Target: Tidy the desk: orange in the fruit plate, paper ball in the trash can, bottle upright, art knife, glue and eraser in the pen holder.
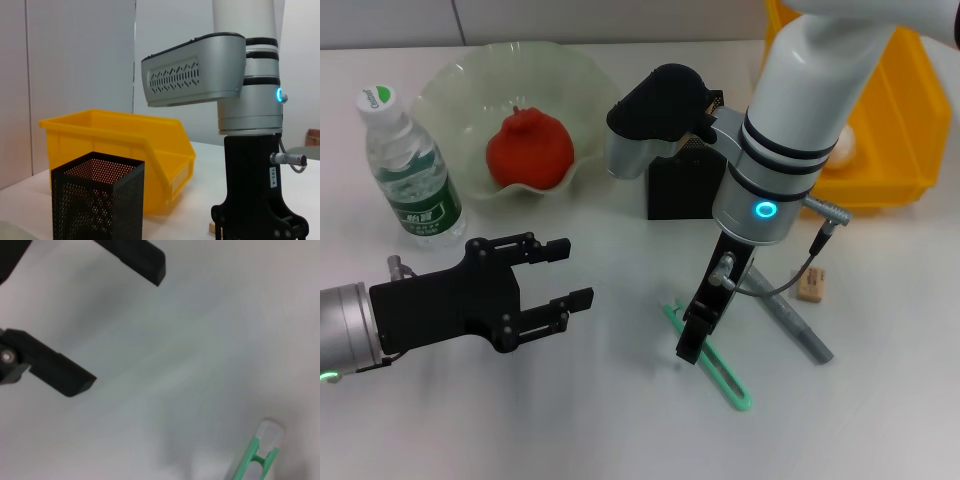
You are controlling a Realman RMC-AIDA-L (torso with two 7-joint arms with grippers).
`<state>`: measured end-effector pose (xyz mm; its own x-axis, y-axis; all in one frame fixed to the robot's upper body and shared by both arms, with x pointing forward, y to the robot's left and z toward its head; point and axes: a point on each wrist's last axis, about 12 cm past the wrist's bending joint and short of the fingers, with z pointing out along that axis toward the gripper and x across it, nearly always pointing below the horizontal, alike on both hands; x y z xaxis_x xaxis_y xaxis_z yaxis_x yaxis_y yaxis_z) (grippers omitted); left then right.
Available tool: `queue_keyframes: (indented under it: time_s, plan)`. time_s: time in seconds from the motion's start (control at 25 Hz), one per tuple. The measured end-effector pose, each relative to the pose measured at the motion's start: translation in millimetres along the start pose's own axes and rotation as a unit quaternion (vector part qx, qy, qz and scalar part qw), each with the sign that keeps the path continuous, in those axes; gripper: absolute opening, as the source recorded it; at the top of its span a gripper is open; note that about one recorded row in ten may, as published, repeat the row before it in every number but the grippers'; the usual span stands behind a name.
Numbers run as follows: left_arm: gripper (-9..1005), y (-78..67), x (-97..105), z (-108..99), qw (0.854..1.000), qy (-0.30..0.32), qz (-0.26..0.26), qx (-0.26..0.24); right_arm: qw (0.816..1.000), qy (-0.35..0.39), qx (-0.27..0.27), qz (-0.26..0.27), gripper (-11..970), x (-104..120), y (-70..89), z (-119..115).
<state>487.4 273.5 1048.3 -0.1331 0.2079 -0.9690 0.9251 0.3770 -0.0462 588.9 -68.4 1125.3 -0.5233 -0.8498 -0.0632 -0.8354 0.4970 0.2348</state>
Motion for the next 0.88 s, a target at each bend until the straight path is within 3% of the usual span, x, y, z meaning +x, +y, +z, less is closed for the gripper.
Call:
queue_keyframes:
  time_s: [0.88]
  plan:
    - [604,2.3,1.4,5.9,1.0,0.002,-0.001,-0.001,1.0,-0.001,0.031,-0.004,664,-3.0,-3.7,0.5]
